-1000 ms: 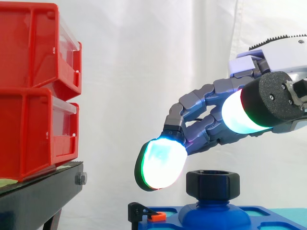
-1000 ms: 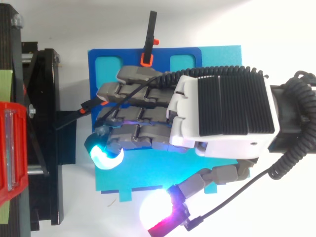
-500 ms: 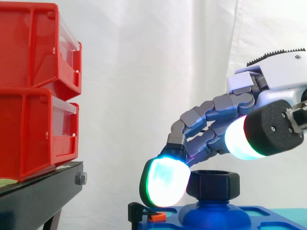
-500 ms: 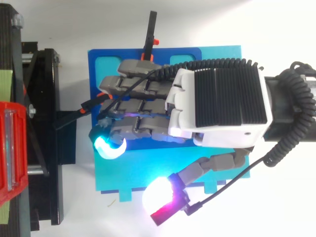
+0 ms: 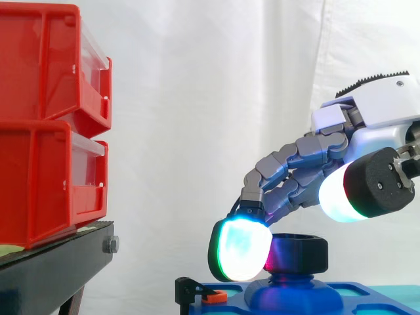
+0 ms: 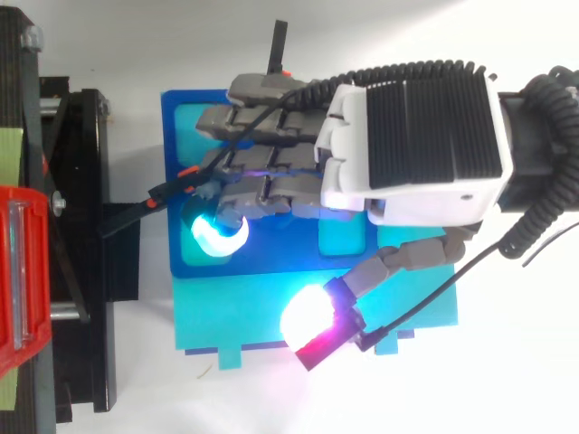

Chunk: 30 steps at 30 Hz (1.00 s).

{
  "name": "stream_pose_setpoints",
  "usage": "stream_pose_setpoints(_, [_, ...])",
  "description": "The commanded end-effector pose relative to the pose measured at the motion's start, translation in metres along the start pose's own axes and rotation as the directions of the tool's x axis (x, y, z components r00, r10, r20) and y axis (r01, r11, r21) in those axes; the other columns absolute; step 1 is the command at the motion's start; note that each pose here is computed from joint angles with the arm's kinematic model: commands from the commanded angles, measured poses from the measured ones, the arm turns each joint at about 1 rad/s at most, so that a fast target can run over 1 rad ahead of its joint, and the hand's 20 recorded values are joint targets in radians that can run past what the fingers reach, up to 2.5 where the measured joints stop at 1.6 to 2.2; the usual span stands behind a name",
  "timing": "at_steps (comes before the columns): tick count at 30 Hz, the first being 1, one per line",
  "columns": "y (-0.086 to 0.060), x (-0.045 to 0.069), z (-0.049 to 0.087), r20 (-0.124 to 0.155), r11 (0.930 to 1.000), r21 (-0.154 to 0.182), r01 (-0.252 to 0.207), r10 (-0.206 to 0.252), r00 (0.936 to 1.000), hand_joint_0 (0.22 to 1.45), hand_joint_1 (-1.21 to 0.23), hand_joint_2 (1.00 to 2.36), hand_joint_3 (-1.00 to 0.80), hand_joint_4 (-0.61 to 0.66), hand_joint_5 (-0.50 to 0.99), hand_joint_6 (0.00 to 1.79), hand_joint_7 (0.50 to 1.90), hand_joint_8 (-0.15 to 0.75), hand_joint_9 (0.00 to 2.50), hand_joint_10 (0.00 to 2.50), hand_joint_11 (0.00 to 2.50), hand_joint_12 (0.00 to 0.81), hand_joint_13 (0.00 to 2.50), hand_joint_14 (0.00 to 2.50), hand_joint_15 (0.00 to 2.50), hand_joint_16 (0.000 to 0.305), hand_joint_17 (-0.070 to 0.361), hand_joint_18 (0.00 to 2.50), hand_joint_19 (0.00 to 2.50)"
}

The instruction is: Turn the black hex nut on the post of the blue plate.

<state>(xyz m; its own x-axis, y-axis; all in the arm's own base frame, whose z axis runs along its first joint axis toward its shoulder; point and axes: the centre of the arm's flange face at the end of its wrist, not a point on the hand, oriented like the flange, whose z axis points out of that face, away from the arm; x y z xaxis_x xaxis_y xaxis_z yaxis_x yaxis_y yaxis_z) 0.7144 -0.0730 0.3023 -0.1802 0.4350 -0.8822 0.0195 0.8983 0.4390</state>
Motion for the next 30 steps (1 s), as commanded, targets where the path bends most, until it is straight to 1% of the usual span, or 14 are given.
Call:
stream_pose_setpoints(1, [-0.007, -0.003, -0.002, -0.002, 1.0000, -0.006, 0.005, -0.005, 1.0000, 0.48, -0.48, 1.00, -0.50, 0.19, -0.20, 0.50, 0.79, 0.251, 0.33, 0.00, 0.00, 0.373, 0.08, 0.00, 0.00, 0.058, 0.130, 0.02, 0.09])
stream_pose_setpoints(11, [-0.020, -0.010, -0.004, 0.008, 0.9998, -0.006, 0.021, -0.021, 0.9997, 0.48, -0.48, 1.00, -0.50, 0.19, -0.20, 0.50, 0.79, 0.251, 0.33, 0.00, 0.00, 0.373, 0.09, 0.00, 0.00, 0.058, 0.130, 0.02, 0.09])
stream_pose_setpoints(14, [-0.022, -0.011, -0.004, 0.006, 0.9996, -0.007, 0.027, -0.027, 0.9996, 0.48, -0.48, 1.00, -0.50, 0.19, -0.20, 0.50, 0.79, 0.250, 0.33, 0.00, 0.00, 0.372, 0.09, 0.00, 0.00, 0.058, 0.130, 0.02, 0.09])
stream_pose_setpoints(22, [-0.038, -0.019, -0.009, 0.009, 0.9994, -0.010, 0.034, -0.034, 0.9994, 0.48, -0.48, 1.00, -0.50, 0.19, -0.20, 0.50, 0.79, 0.251, 0.33, 0.00, 0.00, 0.372, 0.09, 0.00, 0.00, 0.057, 0.129, 0.03, 0.08])
stream_pose_setpoints(23, [-0.043, -0.020, -0.010, 0.007, 0.9992, -0.011, 0.037, -0.037, 0.9993, 0.48, -0.48, 1.00, -0.50, 0.19, -0.20, 0.50, 0.79, 0.251, 0.33, 0.00, 0.00, 0.372, 0.08, 0.00, 0.00, 0.057, 0.129, 0.03, 0.09])
stream_pose_setpoints(26, [-0.049, -0.023, -0.012, 0.006, 0.9992, -0.009, 0.040, -0.040, 0.9992, 0.48, -0.48, 1.00, -0.50, 0.19, -0.20, 0.50, 0.79, 0.252, 0.34, 0.00, 0.00, 0.371, 0.09, 0.00, 0.00, 0.057, 0.129, 0.03, 0.09])
stream_pose_setpoints(30, [-0.061, -0.028, -0.016, 0.005, 0.9991, -0.012, 0.040, -0.040, 0.9992, 0.48, -0.48, 1.00, -0.50, 0.19, -0.20, 0.50, 0.79, 0.252, 0.34, 0.00, 0.00, 0.372, 0.09, 0.00, 0.00, 0.057, 0.129, 0.03, 0.08])
